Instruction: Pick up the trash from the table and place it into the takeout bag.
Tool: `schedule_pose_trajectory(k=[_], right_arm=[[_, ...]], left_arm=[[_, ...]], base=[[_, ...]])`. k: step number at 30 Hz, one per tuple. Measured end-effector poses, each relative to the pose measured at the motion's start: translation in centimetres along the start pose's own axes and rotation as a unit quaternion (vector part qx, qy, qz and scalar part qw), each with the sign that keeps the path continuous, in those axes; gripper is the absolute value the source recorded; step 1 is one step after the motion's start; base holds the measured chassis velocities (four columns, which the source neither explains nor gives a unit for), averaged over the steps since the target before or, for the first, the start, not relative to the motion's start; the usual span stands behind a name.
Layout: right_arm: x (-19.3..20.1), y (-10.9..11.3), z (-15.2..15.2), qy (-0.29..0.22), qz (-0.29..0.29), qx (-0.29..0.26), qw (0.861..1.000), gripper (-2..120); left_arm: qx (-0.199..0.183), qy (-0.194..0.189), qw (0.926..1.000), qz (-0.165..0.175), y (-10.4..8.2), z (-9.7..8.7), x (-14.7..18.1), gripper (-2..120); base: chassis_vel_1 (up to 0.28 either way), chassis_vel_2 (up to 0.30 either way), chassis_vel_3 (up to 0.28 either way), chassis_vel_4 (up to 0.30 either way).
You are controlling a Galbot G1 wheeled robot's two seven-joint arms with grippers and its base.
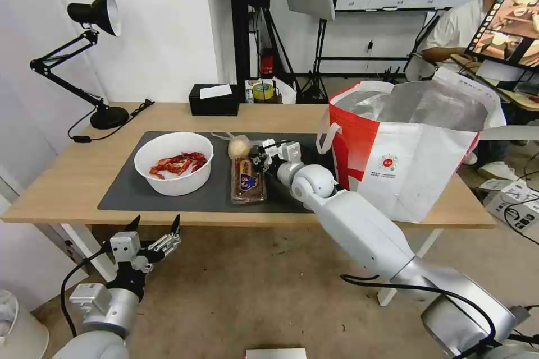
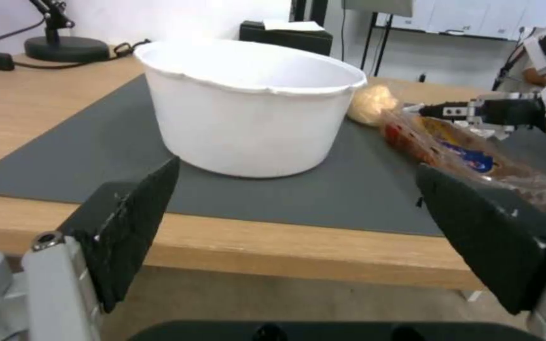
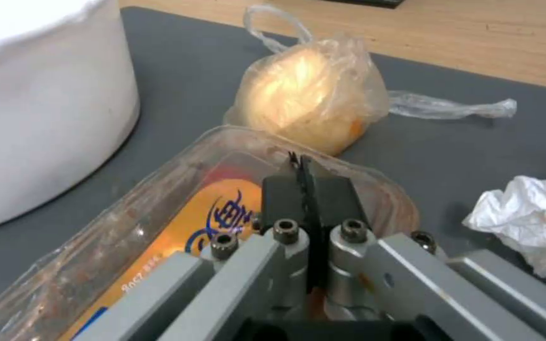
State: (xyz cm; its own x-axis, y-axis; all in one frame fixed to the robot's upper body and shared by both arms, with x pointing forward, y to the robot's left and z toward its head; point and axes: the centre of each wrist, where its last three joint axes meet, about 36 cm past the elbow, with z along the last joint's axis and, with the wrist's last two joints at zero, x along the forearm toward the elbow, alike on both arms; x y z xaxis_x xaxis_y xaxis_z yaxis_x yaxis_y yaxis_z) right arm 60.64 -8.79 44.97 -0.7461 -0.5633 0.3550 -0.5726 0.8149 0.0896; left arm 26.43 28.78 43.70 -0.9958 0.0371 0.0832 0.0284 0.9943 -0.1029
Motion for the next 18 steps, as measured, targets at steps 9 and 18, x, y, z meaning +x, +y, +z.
schedule_pose_trajectory(k=[9, 18], right_arm=[[-0.1, 0.3, -0.2, -0.003, -0.002, 0.001, 1.000, 0], [-0.5, 1.3, -0.4, -0.005, -0.013, 0.003, 1.000, 0]], left_arm=[[0.020, -0.006, 0.9997, 0.010, -0.1, -0.4, -0.5, 100], [0.063, -0.007, 0.9963, 0.057, -0.3, -1.3, -0.9, 100]], base=[[0.000, 0.000, 0.000, 0.000], [0.000, 0.000, 0.000, 0.000]])
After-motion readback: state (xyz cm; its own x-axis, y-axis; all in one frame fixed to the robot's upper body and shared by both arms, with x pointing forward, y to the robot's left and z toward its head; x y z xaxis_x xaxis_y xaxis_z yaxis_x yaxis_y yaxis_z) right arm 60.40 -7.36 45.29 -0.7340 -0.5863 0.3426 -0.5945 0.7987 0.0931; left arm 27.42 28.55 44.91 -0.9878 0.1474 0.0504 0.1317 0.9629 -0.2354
